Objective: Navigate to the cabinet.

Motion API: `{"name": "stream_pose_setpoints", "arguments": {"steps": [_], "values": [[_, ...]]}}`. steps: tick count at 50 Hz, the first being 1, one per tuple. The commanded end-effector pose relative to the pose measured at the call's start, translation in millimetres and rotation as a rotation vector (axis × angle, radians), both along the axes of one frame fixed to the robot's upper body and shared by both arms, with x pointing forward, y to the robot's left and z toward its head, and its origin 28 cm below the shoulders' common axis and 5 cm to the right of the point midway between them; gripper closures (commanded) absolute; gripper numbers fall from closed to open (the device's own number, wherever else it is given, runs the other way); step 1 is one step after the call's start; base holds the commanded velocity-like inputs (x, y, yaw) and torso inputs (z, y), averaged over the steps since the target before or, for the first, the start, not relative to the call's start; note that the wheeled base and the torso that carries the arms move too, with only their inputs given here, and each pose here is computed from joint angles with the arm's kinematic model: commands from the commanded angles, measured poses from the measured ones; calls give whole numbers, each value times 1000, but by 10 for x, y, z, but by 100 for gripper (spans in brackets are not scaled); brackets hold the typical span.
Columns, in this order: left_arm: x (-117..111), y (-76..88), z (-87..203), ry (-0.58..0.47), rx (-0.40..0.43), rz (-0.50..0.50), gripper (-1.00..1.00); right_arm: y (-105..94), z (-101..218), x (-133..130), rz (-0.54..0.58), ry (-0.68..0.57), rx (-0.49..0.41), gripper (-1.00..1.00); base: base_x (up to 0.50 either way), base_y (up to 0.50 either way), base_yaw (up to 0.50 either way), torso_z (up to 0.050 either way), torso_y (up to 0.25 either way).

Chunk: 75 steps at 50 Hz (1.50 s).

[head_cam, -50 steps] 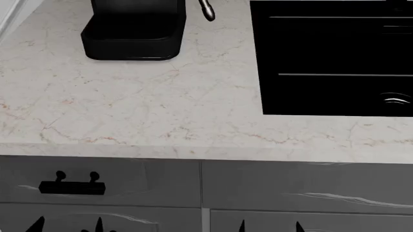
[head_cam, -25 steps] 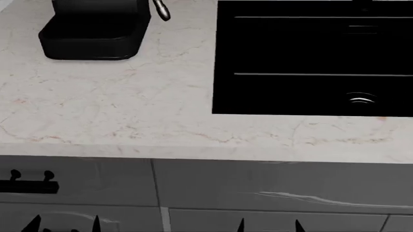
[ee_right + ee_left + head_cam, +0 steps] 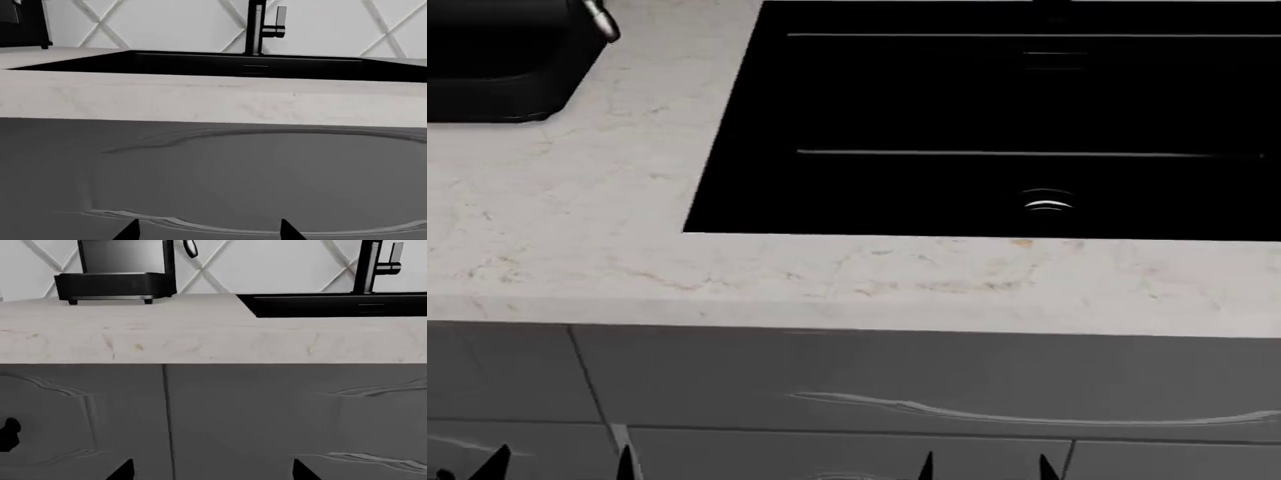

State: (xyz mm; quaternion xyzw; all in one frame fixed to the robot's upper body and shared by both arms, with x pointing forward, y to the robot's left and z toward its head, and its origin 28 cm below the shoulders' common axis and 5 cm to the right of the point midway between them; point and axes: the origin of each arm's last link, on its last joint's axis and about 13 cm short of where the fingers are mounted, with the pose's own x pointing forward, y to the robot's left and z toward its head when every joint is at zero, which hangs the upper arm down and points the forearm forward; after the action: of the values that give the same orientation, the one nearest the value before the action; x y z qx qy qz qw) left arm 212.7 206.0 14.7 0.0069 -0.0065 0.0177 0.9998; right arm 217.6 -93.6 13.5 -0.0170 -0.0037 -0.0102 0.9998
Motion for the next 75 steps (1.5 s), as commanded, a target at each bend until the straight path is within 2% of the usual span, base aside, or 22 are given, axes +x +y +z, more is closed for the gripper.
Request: {"name": "stream_pose_setpoints", "arguments": {"steps": [1,13,16,22,27,32,34,43,75], "values": [[-1,0,5,1,1,2,-100,1,3,-4,-4,-1,-5,-100,-23,-500,0,0,0],[9,-6,10,2,1,5,-100,-7,11,1,-7,0,-9,-100,-25,-500,0,0,0],[28,-38,44,-1,2,3,-100,-42,49,17,-6,-1,-9,-100,-25,-500,0,0,0],[-84,-153,145,-3,5,1,-100,-149,143,-87,-4,-3,-7,-100,-26,-500,0,0,0],[-95,-182,150,-4,5,3,-100,-175,144,-88,-7,-3,-8,-100,-25,-500,0,0,0],[-95,-182,151,-4,5,3,-100,-175,144,-88,-7,-3,-8,-100,-23,-500,0,0,0],[-47,-97,92,0,0,5,-100,-89,79,-35,-9,-1,-10,-100,-29,-500,0,0,0],[11,-19,54,2,-3,6,-100,-20,49,13,-8,1,-14,-100,-30,-500,0,0,0],[18,-20,35,2,2,6,-100,-18,31,9,-12,-2,-36,-100,-29,-500,0,0,0]]}}
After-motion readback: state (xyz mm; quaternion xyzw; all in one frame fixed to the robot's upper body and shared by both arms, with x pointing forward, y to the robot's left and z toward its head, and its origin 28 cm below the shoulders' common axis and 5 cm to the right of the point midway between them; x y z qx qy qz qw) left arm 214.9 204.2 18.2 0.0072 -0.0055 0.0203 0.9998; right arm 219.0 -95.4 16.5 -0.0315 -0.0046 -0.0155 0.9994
